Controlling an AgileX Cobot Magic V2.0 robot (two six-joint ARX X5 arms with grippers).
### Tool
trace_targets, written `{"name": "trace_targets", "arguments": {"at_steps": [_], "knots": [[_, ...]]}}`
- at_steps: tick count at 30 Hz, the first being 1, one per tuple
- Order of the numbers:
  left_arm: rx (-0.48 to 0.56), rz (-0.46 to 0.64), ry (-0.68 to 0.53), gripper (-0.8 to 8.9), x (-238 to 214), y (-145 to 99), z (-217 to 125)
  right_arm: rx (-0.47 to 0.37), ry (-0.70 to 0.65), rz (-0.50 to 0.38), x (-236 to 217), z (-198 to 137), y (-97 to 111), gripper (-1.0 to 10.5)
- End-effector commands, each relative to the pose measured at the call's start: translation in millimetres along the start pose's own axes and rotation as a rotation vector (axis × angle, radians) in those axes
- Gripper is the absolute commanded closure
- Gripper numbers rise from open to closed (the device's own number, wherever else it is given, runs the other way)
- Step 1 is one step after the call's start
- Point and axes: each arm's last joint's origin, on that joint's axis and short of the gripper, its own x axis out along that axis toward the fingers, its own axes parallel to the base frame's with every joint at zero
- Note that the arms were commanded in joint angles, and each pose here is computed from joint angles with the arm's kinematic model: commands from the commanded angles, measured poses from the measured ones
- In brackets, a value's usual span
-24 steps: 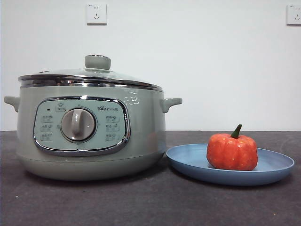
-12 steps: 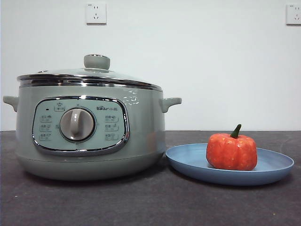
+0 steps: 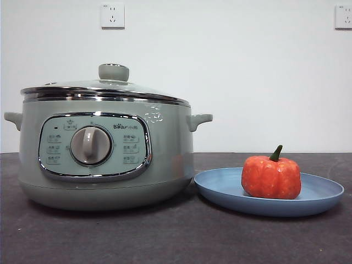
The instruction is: Take the pumpkin out from the steamer,put the pumpkin in the blue plate,close the lid
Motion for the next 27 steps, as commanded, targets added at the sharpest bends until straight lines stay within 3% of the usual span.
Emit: {"name": "trace_targets", "arguments": {"at_steps": [1,17,20,23,27], "knots": [[-0.004,0.001,0.018,8.16,1.0,0.1,-4.4,0.008,0.003,-0.004,1.0,-1.9,-0.1,9.4],[-0.004,0.001,0.018,8.17,1.0,0.1,-4.4,0.007,0.011,-0.004,1.0,-2.7,-0.1,9.4],[-0.004,0.001,0.018,8.16,1.0,0.1,-4.4,-0.056,0.007,-0.018,-2.8,-5.9,-2.3,9.4],[-0.004,0.002,0.018,8.16,1.0,0.1,-4.4,-0.075,-0.031,-0.066,-6.5,-20.0,-11.2,9.4],[-0.004,0.002,0.018,8.16,1.0,0.1,-4.4,-0.042,-0.090,-0.043,4.4,-60.1,-24.8,9.4]]}}
